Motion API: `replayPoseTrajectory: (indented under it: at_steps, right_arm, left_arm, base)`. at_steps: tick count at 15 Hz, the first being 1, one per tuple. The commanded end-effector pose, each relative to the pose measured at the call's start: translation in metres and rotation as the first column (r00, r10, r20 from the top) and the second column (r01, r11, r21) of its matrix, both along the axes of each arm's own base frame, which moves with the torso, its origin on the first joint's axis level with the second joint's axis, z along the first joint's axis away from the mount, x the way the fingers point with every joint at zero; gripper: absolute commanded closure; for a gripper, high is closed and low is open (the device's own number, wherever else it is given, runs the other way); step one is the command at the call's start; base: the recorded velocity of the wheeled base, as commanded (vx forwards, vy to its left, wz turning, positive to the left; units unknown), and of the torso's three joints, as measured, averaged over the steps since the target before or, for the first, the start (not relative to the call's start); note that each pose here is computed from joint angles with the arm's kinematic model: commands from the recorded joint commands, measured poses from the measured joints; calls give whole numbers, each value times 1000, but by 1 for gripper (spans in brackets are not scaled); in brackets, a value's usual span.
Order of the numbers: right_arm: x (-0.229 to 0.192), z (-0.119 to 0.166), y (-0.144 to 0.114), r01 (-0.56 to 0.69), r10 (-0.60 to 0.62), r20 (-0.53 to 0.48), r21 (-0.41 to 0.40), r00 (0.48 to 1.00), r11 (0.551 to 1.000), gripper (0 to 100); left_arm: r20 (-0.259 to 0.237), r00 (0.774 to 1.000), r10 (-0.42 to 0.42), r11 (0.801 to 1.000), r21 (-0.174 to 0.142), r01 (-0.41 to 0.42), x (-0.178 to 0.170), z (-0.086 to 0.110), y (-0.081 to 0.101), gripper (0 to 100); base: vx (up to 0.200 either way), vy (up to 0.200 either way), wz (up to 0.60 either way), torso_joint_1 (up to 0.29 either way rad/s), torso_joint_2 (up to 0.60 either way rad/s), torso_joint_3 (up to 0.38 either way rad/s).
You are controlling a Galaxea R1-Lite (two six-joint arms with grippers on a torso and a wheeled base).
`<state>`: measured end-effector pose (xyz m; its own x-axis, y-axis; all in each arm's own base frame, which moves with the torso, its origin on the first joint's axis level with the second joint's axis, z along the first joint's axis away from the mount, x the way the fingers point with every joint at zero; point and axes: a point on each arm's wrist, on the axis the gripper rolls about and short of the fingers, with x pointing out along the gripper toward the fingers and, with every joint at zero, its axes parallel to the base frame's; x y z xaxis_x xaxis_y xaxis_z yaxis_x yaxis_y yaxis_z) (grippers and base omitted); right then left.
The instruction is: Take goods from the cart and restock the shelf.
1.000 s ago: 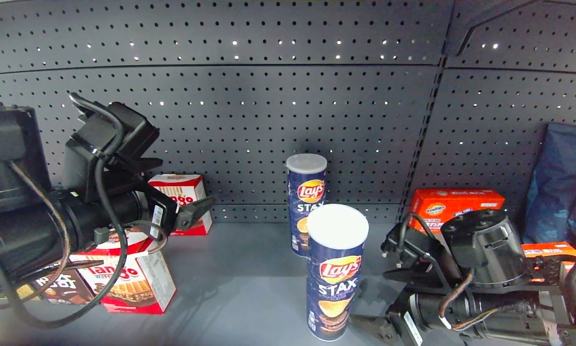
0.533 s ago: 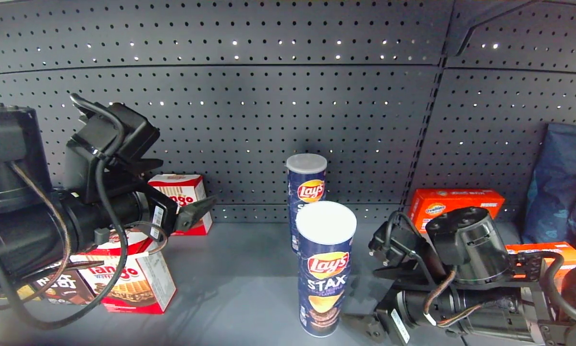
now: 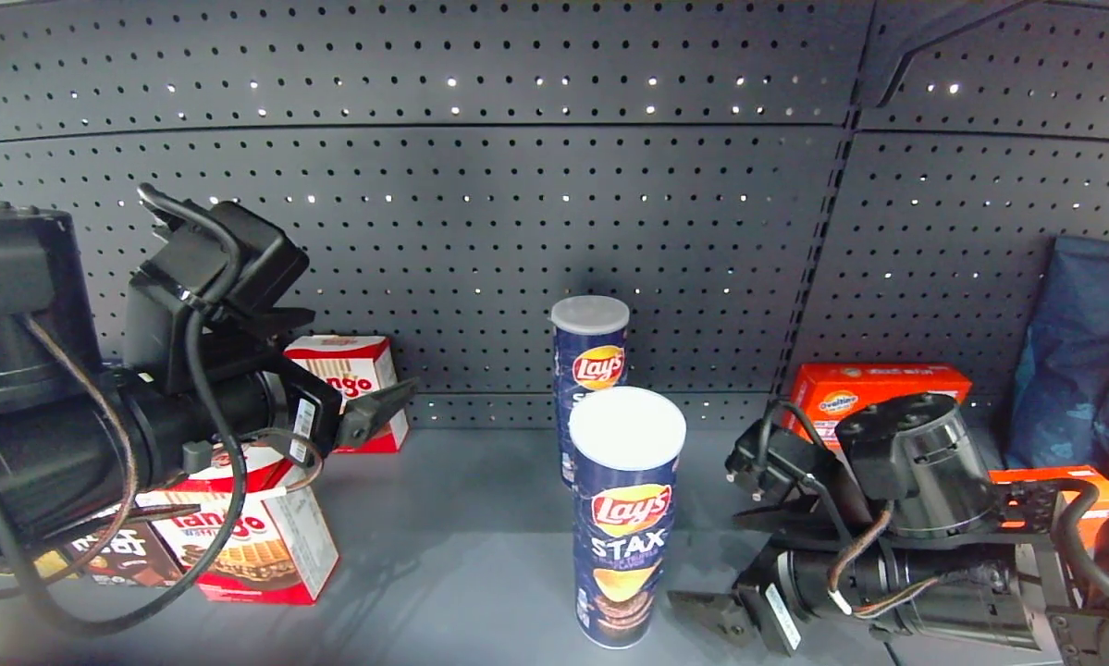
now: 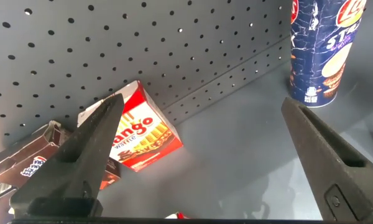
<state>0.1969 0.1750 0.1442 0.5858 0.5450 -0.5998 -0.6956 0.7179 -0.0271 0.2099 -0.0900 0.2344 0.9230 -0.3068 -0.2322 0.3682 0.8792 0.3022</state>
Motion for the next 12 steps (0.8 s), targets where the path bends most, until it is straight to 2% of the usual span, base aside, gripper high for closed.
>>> replayPoseTrajectory:
  at_steps: [1,12]
  right_arm:
    - [2,3,-2,8,-9,10,6,1000,1000,0]
    - [11,-5,12,-10,10,0,-5,1000,1000,0]
  left_arm:
    - [-1,1000,0,1000,1,0,0,0,0,0]
    - [-4,1000,3,1000,0,-3,1,-1,0,0]
  base:
    - [0,0,0,0,0,0]
    - [0,0,0,0,0,0]
